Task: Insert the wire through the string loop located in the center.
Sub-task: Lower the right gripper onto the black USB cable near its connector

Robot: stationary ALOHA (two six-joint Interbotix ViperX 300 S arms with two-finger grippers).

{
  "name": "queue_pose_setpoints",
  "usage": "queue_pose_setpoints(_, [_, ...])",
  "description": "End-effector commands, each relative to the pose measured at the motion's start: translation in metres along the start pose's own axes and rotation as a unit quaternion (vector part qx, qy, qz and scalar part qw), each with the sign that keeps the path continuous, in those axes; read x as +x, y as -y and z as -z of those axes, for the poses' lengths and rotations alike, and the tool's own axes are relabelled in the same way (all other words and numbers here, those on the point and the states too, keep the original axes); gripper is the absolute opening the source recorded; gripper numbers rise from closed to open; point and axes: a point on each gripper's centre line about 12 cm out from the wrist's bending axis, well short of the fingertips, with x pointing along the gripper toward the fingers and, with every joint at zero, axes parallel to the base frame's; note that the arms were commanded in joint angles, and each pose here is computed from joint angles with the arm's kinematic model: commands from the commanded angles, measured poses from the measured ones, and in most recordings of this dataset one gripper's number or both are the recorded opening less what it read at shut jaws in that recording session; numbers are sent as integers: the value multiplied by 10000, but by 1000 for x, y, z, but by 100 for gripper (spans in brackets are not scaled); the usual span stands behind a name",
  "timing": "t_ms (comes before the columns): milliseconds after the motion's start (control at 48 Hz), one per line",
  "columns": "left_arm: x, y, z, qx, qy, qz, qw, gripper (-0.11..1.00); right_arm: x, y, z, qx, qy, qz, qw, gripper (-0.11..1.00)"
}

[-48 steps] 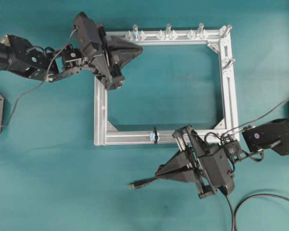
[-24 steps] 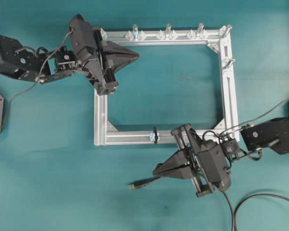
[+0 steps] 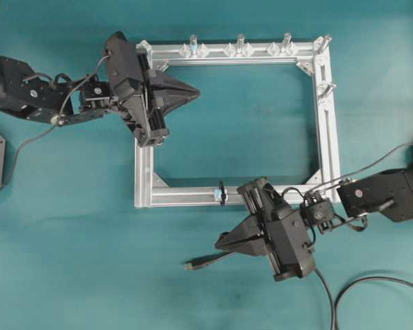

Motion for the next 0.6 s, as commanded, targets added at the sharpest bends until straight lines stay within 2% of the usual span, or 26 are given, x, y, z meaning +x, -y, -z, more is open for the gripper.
queue_pose_setpoints(0, [-3,2,-13,-28,198,35,9998,0,1,-1,-11,-14,169,-10,9999,1])
queue_pose_setpoints(42, [-3,2,-13,-28,198,35,9998,0,1,-1,-11,-20,161,-15,9999,7])
queue_pose_setpoints(187, [-2,2,-12,-28,190,35,9998,0,0,-2,-9,-7,123,-18,9999,47])
queue_pose_setpoints(208, [-2,2,-12,-20,190,35,9998,0,0,-2,-9,-9,123,-25,9999,50])
queue_pose_setpoints(583, [-3,2,-10,3,106,33,9999,0,6,-3,2,156,-8,-46,9999,47])
